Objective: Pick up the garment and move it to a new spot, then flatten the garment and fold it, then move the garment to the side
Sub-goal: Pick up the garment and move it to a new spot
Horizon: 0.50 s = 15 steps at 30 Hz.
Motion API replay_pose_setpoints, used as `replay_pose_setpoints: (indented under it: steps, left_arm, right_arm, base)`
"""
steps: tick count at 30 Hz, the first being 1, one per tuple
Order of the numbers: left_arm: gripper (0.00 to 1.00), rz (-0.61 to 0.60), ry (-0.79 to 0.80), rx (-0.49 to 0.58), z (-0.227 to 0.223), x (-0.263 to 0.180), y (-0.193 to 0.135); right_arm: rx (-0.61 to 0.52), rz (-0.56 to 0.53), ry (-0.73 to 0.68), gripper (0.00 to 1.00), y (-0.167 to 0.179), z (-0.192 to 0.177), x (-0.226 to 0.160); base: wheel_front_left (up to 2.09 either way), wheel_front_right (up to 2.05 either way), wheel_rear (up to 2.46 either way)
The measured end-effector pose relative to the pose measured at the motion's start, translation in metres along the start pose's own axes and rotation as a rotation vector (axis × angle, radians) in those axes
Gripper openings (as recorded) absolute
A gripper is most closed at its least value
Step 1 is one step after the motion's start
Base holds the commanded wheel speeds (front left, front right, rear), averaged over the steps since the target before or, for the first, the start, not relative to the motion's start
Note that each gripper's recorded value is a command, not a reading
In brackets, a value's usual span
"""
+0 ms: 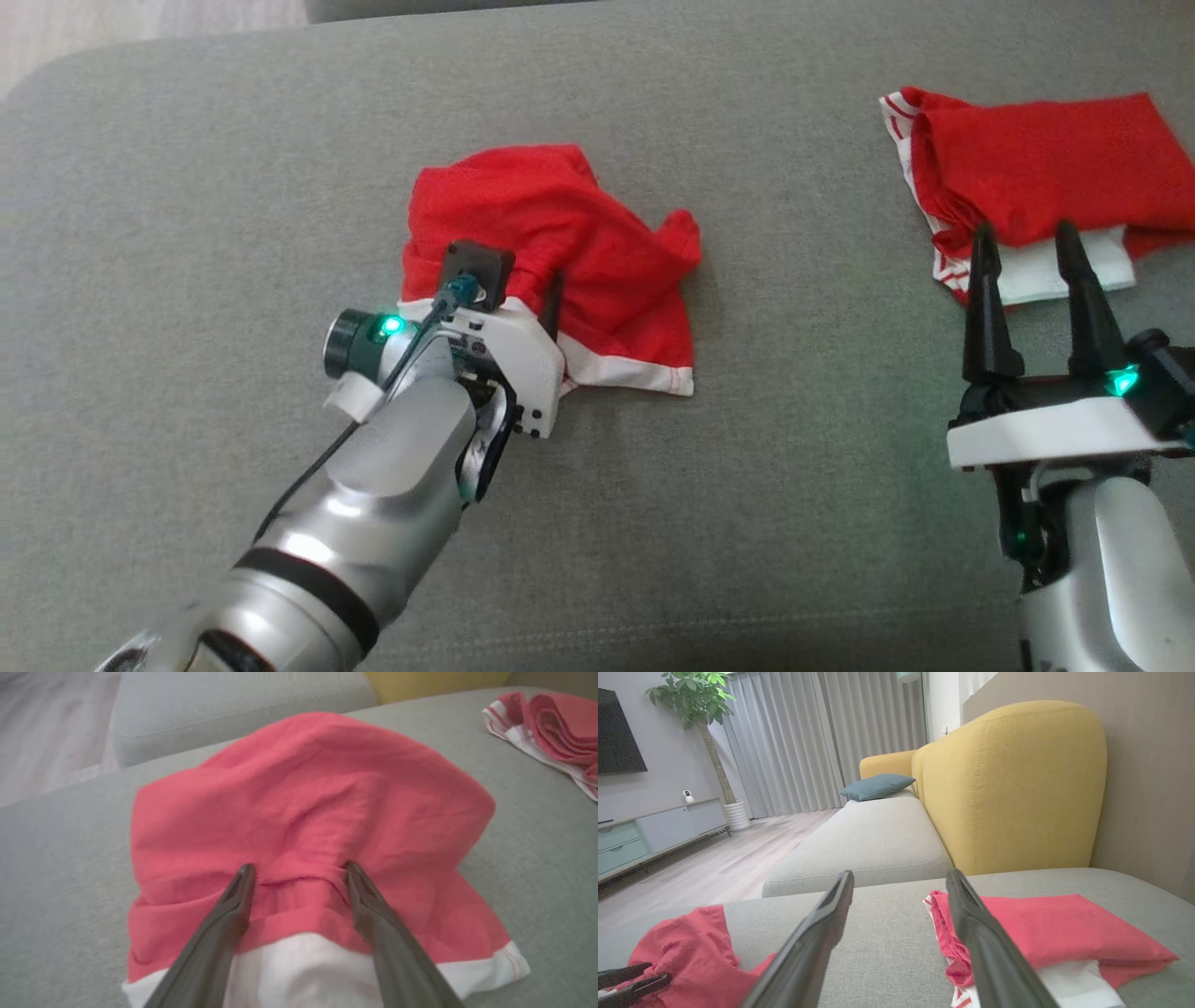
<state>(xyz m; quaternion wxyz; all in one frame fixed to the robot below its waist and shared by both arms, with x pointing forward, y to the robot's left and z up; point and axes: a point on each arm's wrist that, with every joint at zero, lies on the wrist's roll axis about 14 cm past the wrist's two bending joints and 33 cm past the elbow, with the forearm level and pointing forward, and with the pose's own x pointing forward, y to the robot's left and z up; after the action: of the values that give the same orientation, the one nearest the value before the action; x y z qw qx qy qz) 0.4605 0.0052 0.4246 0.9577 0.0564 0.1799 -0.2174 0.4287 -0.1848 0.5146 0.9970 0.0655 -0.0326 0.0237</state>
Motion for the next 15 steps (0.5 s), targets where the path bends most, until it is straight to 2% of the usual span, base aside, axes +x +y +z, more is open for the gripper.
replay_pose_setpoints:
  steps: [10, 15]
  left_arm:
    - [1.00, 0.107, -0.234, -0.014, 0.064, -0.028, 0.043]
    - [1.00, 0.261, -0.331, -0.033, 0.084, -0.069, 0.102]
  right_arm:
    - [0.017, 0.067, -0.001, 1.00, 0.026, 0.001, 0.001]
    - [0.023, 0.112, 0.031, 1.00, 0.043, -0.008, -0.008]
  base:
    - [0.00, 0.00, 0.00]
    - [0.00, 0.00, 0.00]
